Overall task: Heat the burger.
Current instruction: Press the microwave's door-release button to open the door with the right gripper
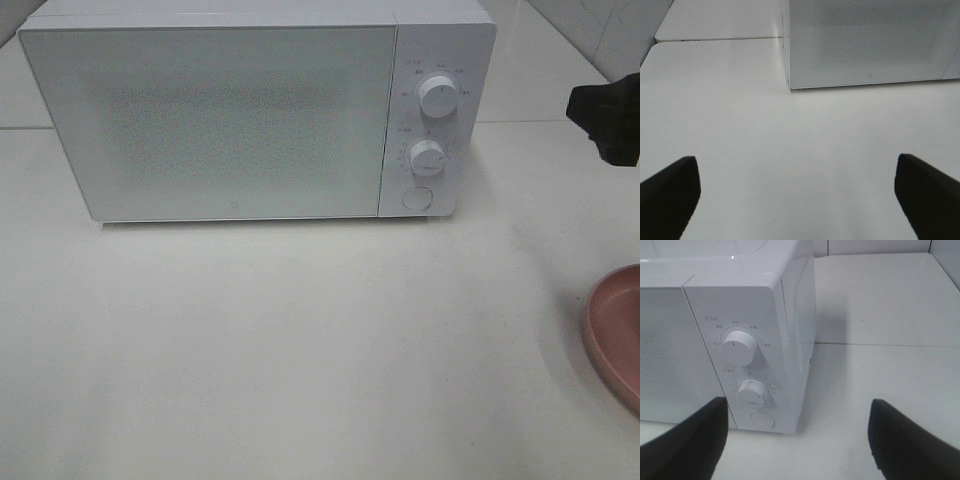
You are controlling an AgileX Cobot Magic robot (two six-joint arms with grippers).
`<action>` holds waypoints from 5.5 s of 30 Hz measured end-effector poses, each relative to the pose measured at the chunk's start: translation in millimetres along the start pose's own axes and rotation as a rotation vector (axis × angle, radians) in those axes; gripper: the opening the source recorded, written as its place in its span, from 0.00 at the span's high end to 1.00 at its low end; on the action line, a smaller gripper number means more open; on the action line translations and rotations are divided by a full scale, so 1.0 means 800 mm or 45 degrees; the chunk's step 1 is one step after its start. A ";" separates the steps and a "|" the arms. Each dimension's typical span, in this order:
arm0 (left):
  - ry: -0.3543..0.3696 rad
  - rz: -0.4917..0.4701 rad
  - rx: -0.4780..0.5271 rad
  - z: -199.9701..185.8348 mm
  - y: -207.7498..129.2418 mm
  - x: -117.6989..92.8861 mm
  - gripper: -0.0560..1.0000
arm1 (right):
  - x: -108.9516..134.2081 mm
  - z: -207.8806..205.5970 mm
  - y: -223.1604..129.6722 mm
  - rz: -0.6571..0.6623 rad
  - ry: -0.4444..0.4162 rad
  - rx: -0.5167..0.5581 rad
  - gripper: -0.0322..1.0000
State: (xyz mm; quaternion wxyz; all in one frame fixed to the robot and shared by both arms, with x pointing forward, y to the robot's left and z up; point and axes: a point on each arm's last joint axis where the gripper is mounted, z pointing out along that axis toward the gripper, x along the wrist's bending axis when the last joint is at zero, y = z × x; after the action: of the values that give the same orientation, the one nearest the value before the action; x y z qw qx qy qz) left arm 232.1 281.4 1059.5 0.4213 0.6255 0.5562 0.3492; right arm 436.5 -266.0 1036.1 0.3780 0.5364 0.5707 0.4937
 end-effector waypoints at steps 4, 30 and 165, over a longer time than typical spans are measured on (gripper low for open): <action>0.000 0.000 0.000 0.000 0.000 0.000 0.02 | -0.001 0.008 -0.010 0.000 0.004 -0.042 0.24; 0.000 0.000 0.000 0.000 0.000 0.000 0.02 | 0.013 0.022 -0.090 -0.113 -0.026 -0.239 0.24; 0.000 0.000 0.000 0.000 0.000 0.000 0.02 | 0.108 0.188 -0.177 1.954 -0.306 -0.115 0.95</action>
State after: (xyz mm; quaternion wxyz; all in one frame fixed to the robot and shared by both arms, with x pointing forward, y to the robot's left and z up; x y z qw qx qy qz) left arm 232.1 281.4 1059.5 0.4213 0.6255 0.5562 0.3492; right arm 535.4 -147.8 873.1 0.0113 0.8151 -0.0258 0.5786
